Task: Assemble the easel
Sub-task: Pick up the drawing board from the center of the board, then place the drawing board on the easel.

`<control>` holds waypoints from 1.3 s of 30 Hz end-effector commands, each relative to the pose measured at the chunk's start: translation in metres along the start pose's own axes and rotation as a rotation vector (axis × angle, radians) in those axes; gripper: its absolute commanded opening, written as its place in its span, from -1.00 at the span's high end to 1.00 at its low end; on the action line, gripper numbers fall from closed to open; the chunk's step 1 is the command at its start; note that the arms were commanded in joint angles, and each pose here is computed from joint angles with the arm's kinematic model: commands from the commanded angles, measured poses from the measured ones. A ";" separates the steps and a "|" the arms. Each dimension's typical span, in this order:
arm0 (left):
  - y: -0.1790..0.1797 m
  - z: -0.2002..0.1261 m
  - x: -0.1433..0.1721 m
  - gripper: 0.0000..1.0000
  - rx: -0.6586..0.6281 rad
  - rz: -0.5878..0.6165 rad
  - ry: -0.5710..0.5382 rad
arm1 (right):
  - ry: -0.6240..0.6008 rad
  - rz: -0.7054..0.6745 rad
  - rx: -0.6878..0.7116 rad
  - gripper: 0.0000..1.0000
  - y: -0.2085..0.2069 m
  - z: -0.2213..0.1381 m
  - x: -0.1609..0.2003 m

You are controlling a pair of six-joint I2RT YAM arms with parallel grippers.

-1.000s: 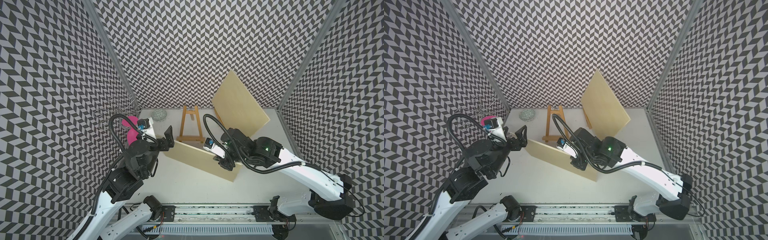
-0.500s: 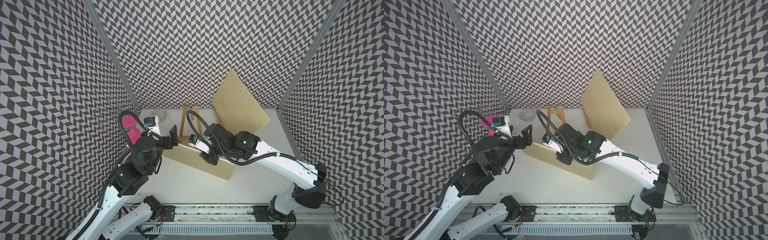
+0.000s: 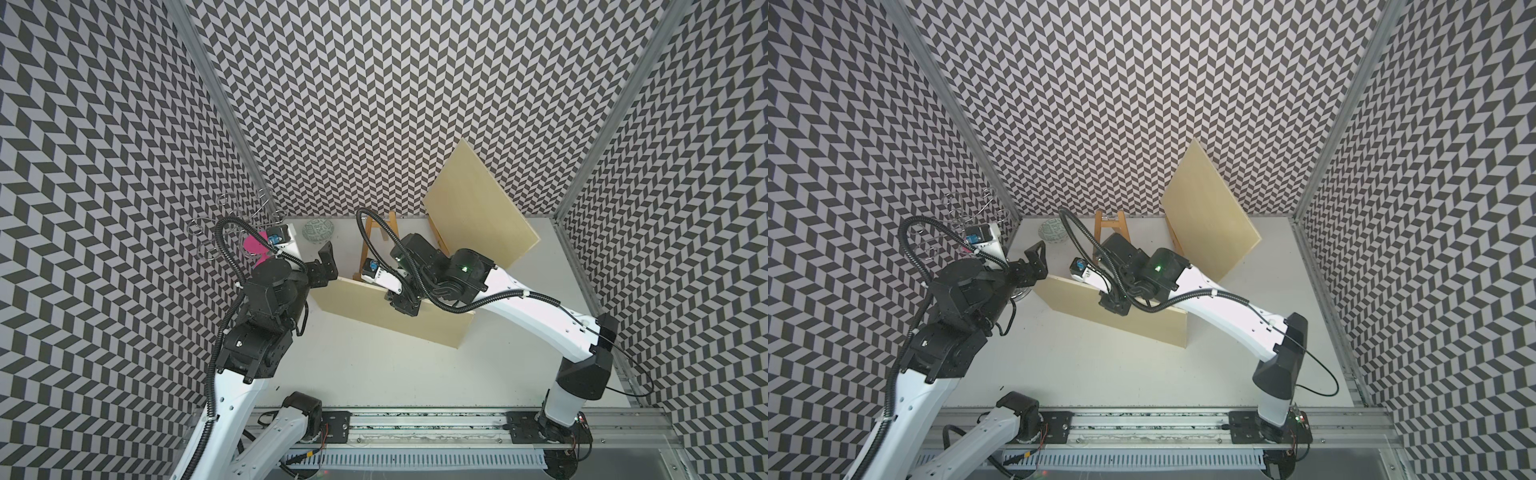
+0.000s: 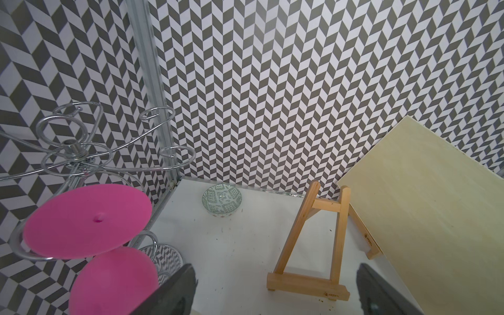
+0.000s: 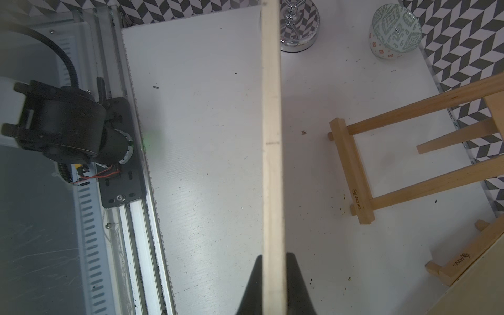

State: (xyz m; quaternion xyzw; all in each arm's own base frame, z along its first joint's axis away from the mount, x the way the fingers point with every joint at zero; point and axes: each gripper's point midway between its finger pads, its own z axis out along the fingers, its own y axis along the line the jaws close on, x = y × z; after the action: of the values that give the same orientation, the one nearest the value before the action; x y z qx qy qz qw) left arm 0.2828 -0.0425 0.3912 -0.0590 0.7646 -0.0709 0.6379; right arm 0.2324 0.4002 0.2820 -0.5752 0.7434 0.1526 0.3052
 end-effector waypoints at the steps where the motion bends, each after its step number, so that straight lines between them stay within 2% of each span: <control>1: -0.012 -0.005 -0.018 -0.84 0.079 -0.029 -0.044 | -0.159 -0.013 0.043 1.00 -0.010 -0.034 -0.035; 5: -0.012 -0.012 -0.028 -0.84 0.081 -0.039 -0.076 | -0.308 0.031 0.034 1.00 -0.024 -0.065 -0.057; 9: -0.010 -0.023 -0.048 -0.84 0.075 -0.048 -0.113 | -0.506 0.055 0.013 1.00 -0.031 -0.114 -0.083; 11: -0.014 -0.029 -0.058 -0.84 0.093 -0.051 -0.135 | -0.557 0.052 -0.010 1.00 -0.031 -0.132 -0.091; 15: -0.015 -0.038 -0.067 -0.83 0.107 -0.064 -0.151 | -0.582 0.054 0.058 1.00 -0.049 -0.152 -0.100; 19: -0.016 -0.040 -0.064 -0.81 0.122 -0.085 -0.154 | -0.643 0.037 0.098 1.00 -0.063 -0.174 -0.107; 22: -0.012 -0.037 -0.047 -0.66 0.112 -0.139 -0.116 | -0.679 0.005 0.178 1.00 -0.080 -0.189 -0.108; 25: -0.016 -0.035 -0.024 -0.61 0.168 -0.185 -0.115 | -0.670 -0.012 0.239 1.00 -0.101 -0.188 -0.103; 28: -0.017 -0.028 -0.002 -0.56 0.192 -0.250 -0.087 | -0.668 -0.060 0.247 1.00 -0.111 -0.185 -0.103; 32: -0.017 -0.007 0.041 -0.53 0.187 -0.298 0.002 | -0.624 -0.116 0.277 1.00 -0.128 -0.175 -0.094; 35: -0.024 0.009 0.072 -0.48 0.233 -0.353 0.044 | -0.597 -0.147 0.299 1.00 -0.140 -0.170 -0.087; 39: -0.023 0.027 0.107 -0.43 0.235 -0.420 0.088 | -0.598 -0.170 0.263 1.00 -0.150 -0.160 -0.083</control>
State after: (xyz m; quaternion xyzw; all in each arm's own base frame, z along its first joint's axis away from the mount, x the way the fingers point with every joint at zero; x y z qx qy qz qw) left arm 0.2827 -0.0786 0.2812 -0.1175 0.7766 -0.2434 0.5690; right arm 0.3416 0.3138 0.3808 -0.5088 0.7105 0.1795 0.4517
